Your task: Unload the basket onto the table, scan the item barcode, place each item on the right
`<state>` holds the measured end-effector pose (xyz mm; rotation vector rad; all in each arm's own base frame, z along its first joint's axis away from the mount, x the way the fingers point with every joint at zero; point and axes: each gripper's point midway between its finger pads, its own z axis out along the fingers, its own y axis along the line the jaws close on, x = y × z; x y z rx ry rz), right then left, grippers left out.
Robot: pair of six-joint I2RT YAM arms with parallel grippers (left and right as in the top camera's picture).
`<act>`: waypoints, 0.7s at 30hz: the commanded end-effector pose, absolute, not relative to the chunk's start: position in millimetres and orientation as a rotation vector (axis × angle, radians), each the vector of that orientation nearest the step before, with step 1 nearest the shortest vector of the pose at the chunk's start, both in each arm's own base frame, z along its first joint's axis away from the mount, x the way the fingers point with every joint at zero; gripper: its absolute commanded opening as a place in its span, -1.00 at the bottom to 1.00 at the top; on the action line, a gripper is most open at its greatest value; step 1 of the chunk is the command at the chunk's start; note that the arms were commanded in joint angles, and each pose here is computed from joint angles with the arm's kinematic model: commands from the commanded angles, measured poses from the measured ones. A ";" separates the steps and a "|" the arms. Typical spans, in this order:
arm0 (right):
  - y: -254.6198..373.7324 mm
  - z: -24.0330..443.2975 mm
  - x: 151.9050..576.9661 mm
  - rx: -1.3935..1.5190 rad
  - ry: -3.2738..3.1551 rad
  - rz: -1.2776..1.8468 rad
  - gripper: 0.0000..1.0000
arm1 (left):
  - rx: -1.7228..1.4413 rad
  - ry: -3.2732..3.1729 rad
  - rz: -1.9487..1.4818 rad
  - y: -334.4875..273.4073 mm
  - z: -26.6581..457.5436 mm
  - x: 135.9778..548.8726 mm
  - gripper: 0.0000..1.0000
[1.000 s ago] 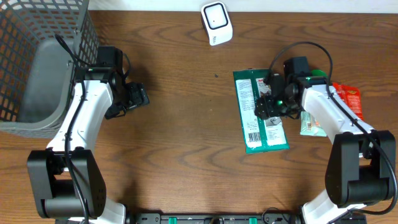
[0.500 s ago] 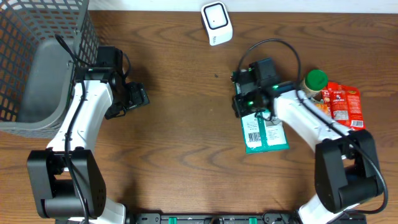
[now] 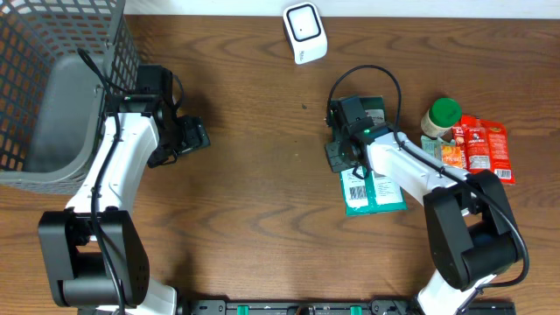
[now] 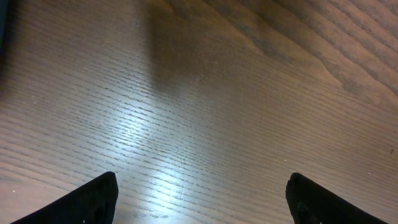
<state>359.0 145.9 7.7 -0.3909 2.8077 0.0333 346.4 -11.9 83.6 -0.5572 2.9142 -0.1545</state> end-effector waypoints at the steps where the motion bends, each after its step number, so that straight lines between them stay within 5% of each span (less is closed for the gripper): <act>1: 114.4 4.3 363.8 -0.308 2.812 -0.149 -0.95 | -0.575 2.921 -0.132 -6.9 80.2 344.9 0.74; 6: 104.4 3.6 364.6 -0.274 2.827 -0.151 -0.96 | -0.575 2.921 -0.132 -6.9 80.2 344.9 0.74; 11: 143.3 3.5 359.0 -0.316 2.846 0.183 -0.92 | -0.575 2.921 -0.132 -6.9 80.2 344.9 0.74; 16: 200.9 19.4 348.3 -0.413 2.790 0.645 -0.59 | -0.575 2.921 -0.132 -6.9 80.2 344.9 0.74; 21: 209.8 20.1 344.4 -0.448 2.782 0.660 -0.43 | -0.575 2.921 -0.132 -6.9 80.2 344.9 0.74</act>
